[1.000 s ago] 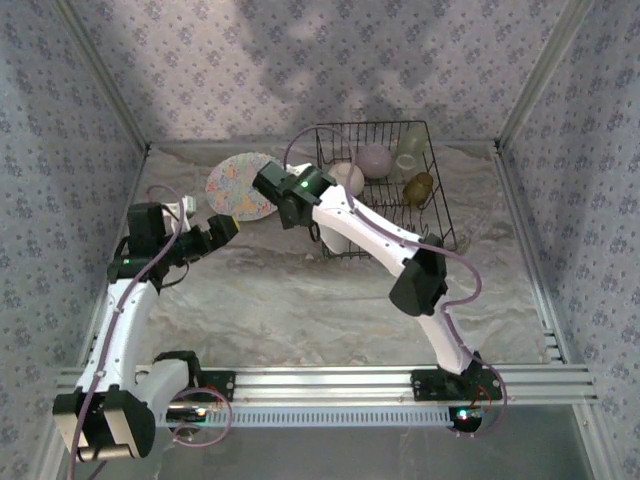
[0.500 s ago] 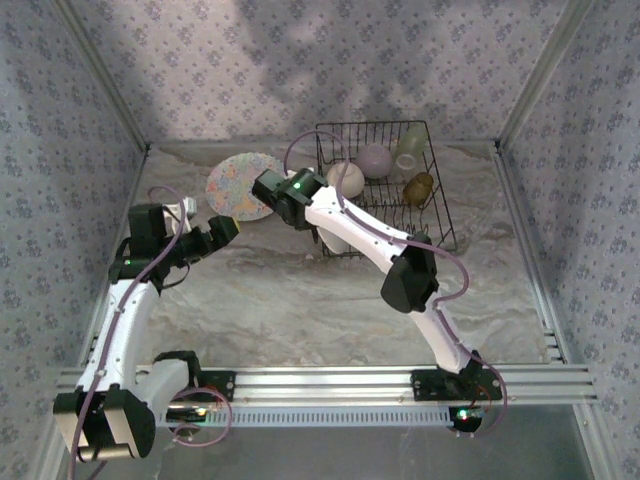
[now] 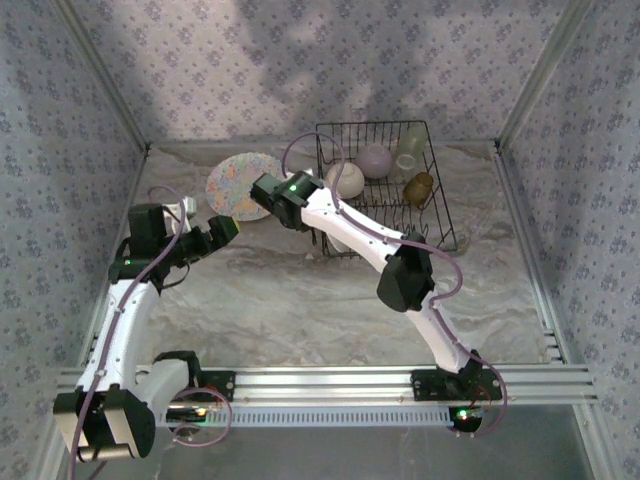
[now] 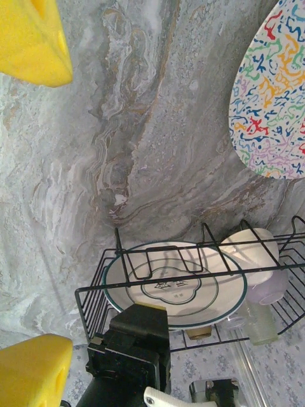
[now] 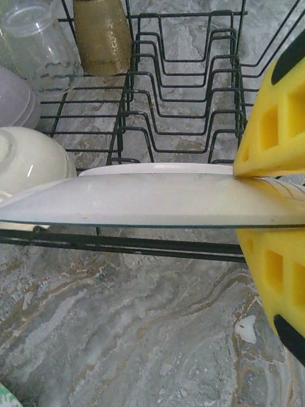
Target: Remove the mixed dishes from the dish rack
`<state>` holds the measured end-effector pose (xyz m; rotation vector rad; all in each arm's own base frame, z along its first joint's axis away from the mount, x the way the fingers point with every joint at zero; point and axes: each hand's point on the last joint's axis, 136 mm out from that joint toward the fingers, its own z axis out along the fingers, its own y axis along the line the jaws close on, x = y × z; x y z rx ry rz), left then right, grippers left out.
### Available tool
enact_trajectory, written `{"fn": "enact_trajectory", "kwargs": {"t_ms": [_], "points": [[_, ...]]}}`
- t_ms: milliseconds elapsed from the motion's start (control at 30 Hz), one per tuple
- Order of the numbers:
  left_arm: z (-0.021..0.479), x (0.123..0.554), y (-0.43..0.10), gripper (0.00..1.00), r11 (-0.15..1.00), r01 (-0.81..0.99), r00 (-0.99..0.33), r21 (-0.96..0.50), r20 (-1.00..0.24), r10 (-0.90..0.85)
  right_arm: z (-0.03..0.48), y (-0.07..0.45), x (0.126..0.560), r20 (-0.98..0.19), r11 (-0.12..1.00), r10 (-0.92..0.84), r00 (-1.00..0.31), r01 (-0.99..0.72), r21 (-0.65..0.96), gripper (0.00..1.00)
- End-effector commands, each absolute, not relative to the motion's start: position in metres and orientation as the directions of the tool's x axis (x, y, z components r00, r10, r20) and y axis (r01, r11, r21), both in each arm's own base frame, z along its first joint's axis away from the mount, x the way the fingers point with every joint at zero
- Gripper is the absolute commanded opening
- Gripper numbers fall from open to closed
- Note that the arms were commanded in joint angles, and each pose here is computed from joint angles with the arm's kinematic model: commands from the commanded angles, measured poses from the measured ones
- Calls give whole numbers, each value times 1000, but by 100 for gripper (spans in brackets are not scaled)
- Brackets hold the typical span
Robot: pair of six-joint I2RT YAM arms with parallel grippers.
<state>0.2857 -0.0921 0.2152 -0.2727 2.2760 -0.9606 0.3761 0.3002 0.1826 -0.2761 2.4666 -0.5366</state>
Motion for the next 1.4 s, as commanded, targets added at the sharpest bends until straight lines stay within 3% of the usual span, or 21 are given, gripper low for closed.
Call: {"fn": "enact_trajectory", "kwargs": {"t_ms": [0,167,333,1367], "points": [[217,287,-91,99,719,70,-758,-691,-505,-412,196,290,379,-524,879,-320,-789,-41,-475,20],[216,288,-91,99,717,65,-760,-694,-500,-415,200,285,378,-524,873,-322,-789,-33,-487,7],[215,288,-91,99,716,60,-761,-695,-497,-418,208,279,378,-540,868,-316,-780,-9,-496,0],[211,289,-91,99,714,50,-766,-698,-485,-421,270,244,386,-653,853,-293,-698,117,-509,0]]}}
